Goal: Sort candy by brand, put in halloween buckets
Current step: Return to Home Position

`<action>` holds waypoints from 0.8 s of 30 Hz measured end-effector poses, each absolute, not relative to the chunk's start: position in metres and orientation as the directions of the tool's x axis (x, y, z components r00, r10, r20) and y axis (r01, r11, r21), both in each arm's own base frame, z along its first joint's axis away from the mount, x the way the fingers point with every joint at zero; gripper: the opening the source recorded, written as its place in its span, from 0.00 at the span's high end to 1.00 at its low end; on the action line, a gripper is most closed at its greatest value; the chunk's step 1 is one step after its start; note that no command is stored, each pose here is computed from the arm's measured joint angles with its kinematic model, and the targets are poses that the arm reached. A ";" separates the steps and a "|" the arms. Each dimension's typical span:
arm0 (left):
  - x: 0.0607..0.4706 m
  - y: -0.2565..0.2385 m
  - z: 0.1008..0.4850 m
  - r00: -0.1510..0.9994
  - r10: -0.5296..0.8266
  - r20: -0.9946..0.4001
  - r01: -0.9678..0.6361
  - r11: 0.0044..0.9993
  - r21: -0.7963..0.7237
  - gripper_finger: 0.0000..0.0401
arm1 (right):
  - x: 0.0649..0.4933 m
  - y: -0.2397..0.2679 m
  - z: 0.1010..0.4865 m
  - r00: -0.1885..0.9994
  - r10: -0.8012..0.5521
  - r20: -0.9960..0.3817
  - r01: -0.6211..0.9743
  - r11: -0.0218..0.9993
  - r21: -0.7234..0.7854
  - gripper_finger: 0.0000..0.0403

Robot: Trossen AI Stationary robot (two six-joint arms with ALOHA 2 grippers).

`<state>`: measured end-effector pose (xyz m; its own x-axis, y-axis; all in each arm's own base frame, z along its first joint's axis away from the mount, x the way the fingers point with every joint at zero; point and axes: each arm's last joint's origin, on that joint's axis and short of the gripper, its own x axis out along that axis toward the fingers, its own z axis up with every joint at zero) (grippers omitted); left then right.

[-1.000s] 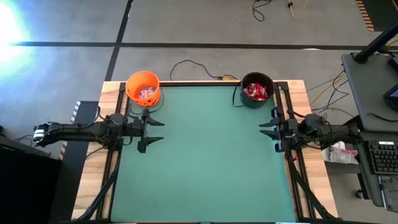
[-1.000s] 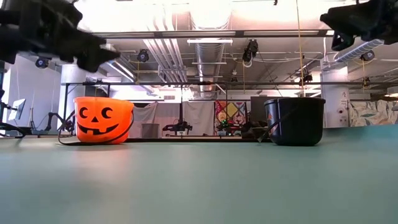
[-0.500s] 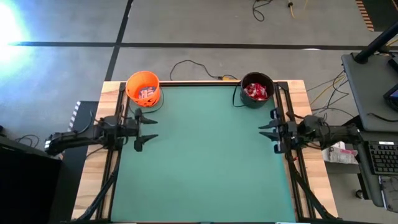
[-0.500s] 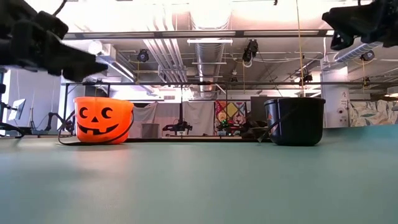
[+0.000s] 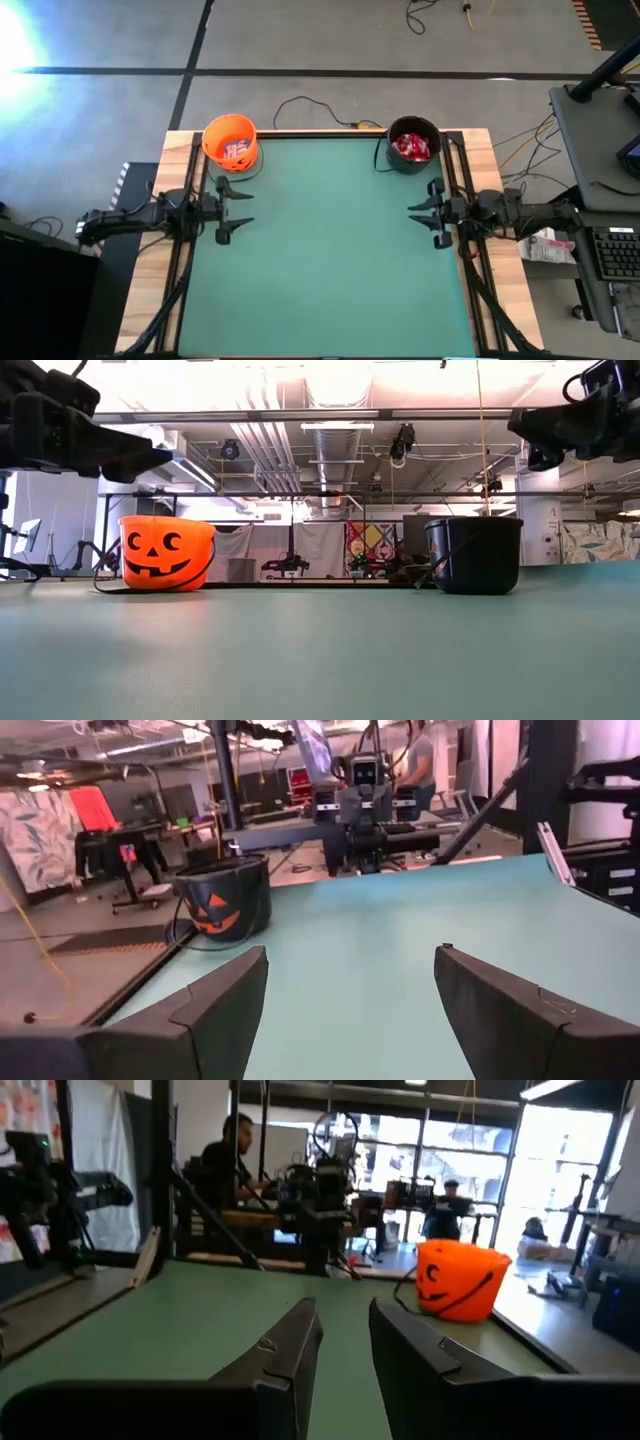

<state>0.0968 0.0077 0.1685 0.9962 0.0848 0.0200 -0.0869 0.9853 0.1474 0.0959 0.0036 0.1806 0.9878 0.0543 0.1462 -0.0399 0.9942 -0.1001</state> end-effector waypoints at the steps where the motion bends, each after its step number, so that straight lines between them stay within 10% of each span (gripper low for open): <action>1: 0.097 0.007 0.168 0.997 0.080 0.020 -0.082 0.986 0.147 0.32 | 0.096 0.003 0.179 0.990 0.051 0.134 -0.038 0.994 -0.098 0.79; 12: 0.101 0.007 0.163 0.997 0.067 -0.048 -0.069 0.997 -0.037 0.32 | 0.099 0.001 0.167 1.000 0.016 -0.005 -0.017 0.996 -0.085 0.83; 24: 0.104 0.007 0.162 0.994 0.064 -0.091 -0.070 0.996 -0.064 0.32 | 0.104 0.001 0.159 0.995 0.008 -0.095 0.026 0.937 0.347 0.80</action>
<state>0.1040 0.0070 0.1621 0.9938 0.0641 -0.0910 -0.0701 0.9955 -0.0636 0.1040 0.0007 0.1593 0.9954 0.0076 -0.0953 0.0261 0.9374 0.3474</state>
